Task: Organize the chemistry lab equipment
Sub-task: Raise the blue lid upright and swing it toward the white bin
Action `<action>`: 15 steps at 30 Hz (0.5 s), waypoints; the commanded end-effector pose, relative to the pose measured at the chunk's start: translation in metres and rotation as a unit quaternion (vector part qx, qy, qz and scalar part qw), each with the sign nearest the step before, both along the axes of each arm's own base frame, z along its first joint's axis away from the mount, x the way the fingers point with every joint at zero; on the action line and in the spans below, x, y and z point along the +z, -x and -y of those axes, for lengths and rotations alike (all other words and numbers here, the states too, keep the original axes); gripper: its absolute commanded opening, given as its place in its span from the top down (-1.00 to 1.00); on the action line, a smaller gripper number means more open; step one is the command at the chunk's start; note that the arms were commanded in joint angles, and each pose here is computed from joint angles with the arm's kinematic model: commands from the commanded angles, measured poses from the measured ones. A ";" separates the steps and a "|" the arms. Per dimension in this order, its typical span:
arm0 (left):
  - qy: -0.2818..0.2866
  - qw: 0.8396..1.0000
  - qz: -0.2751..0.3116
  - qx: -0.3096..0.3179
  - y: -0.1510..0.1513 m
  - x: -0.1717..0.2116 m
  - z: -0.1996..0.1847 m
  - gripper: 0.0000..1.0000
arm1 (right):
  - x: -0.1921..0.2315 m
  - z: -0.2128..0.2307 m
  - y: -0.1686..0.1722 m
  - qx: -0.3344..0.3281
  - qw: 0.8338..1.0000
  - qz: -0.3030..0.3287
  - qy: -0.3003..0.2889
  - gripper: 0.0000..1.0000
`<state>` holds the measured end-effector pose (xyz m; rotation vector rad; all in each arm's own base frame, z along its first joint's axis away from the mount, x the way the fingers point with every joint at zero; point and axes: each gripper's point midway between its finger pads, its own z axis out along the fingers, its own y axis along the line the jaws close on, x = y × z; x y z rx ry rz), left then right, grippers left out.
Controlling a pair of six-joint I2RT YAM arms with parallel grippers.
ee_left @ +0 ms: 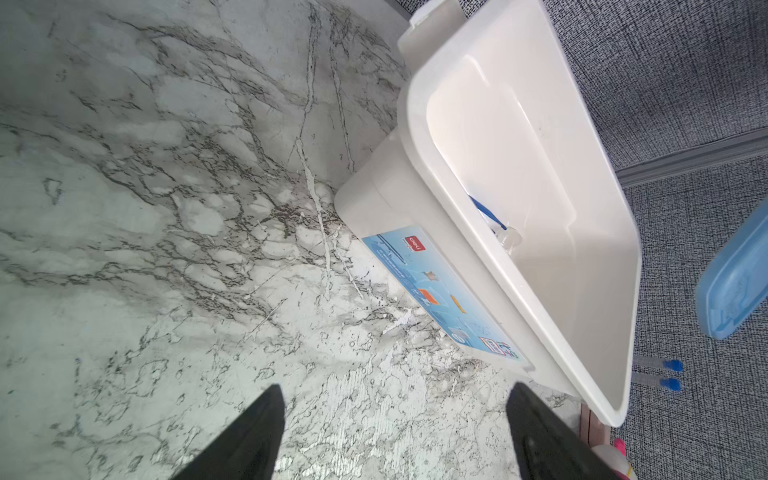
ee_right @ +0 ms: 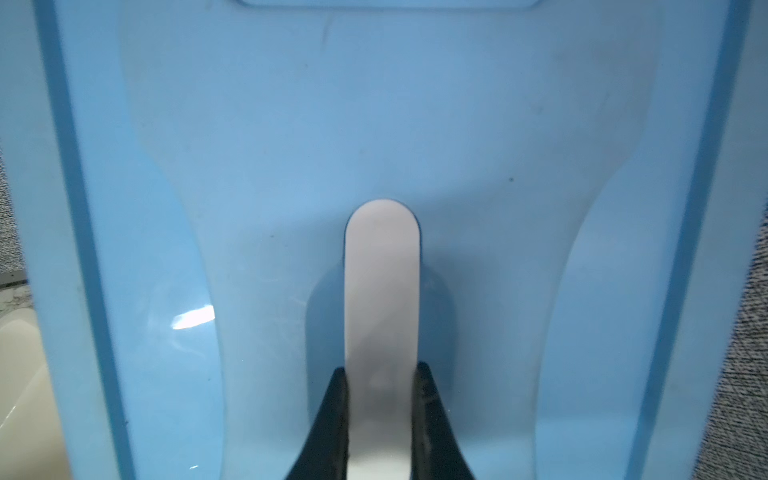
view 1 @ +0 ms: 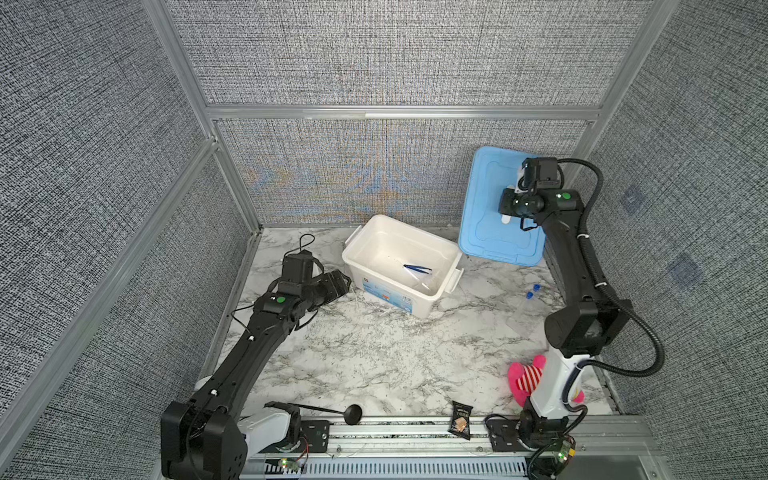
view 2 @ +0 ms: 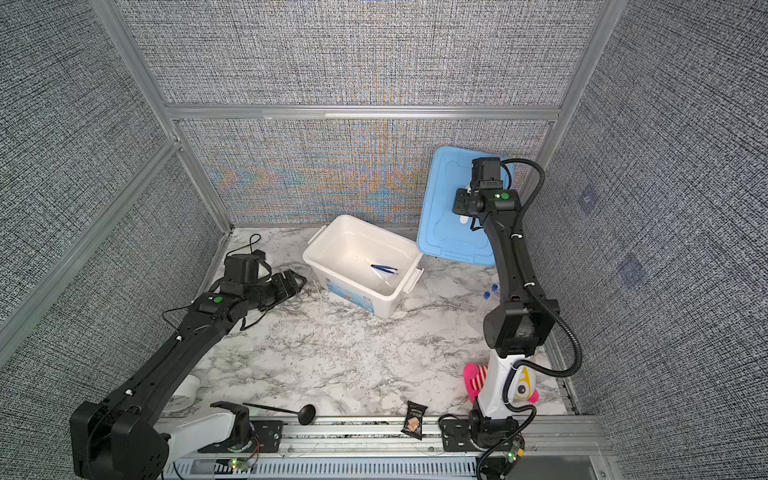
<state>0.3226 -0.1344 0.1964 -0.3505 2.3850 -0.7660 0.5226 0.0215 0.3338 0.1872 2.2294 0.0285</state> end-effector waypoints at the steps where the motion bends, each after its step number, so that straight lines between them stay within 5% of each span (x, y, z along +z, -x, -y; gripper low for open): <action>1: 0.009 1.000 0.019 -0.001 -0.003 0.007 0.001 -0.70 | 0.009 -0.035 0.001 0.055 0.998 0.016 0.000 0.89; 15: 0.068 0.996 0.053 -0.025 0.000 0.037 0.017 -0.70 | -0.029 -0.185 0.038 0.234 0.970 -0.047 -0.039 0.91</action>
